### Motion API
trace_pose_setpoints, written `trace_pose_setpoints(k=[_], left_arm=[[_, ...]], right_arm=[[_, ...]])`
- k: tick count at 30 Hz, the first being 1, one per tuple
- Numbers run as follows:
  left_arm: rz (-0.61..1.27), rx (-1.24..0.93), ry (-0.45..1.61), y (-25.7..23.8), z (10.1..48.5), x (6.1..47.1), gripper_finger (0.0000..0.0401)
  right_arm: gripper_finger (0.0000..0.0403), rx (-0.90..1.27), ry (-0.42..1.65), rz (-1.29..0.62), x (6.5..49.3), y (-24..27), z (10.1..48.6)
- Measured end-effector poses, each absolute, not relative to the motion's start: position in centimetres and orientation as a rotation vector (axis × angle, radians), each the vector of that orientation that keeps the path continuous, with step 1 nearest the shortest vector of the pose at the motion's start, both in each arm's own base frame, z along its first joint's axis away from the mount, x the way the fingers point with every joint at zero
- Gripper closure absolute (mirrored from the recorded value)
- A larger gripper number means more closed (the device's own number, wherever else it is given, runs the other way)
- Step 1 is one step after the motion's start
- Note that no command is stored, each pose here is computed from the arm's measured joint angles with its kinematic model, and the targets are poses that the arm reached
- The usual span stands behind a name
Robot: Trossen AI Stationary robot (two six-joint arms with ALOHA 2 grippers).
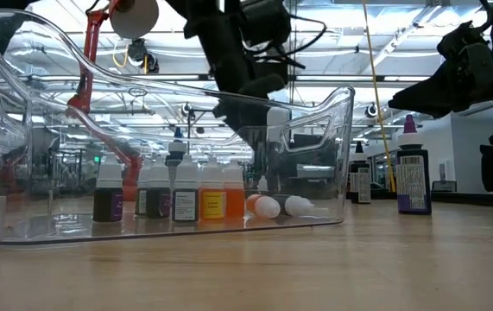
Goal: Pick & Place food coloring
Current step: Put the small black food coloring into the bin
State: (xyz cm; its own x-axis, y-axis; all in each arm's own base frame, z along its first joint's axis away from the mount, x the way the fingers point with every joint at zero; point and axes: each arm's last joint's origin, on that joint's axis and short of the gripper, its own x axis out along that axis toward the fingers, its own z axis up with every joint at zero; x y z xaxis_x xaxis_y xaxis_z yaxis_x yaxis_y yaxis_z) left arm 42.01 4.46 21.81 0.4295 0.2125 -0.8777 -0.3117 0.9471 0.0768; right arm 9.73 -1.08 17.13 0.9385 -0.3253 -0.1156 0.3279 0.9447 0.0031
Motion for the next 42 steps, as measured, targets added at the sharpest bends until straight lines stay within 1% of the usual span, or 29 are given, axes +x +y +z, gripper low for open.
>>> trace_pose_setpoints(k=[5,7,10,12,18,34,42], left_arm=[[0.32,-0.186,1.09,6.1,21.2,42.0,0.023],[0.314,-0.202,1.077,6.5,20.8,42.3,0.0216],[0.31,-0.208,1.09,6.7,20.3,42.4,0.0205],[0.303,-0.2,1.07,6.7,20.0,42.8,0.0204],[0.296,-0.185,1.094,6.8,18.9,43.1,0.0212],[0.322,-0.181,1.095,7.0,18.4,43.3,0.0201],[0.429,-0.155,1.087,7.2,18.4,43.2,0.0201]], right_arm=[[0.0261,0.022,0.114,-0.333,9.7,-1.1,17.1],[0.0261,0.022,0.114,-0.334,9.7,-1.1,17.1],[0.0261,0.022,0.115,-0.334,9.7,-1.1,17.1],[0.0261,0.023,0.113,-0.333,9.7,-1.1,17.1],[0.0261,0.023,0.113,-0.334,9.8,-1.1,17.1],[0.0261,0.021,0.122,-0.334,9.8,-1.1,17.1],[0.0261,0.021,0.122,-0.334,9.8,-1.1,17.1]])
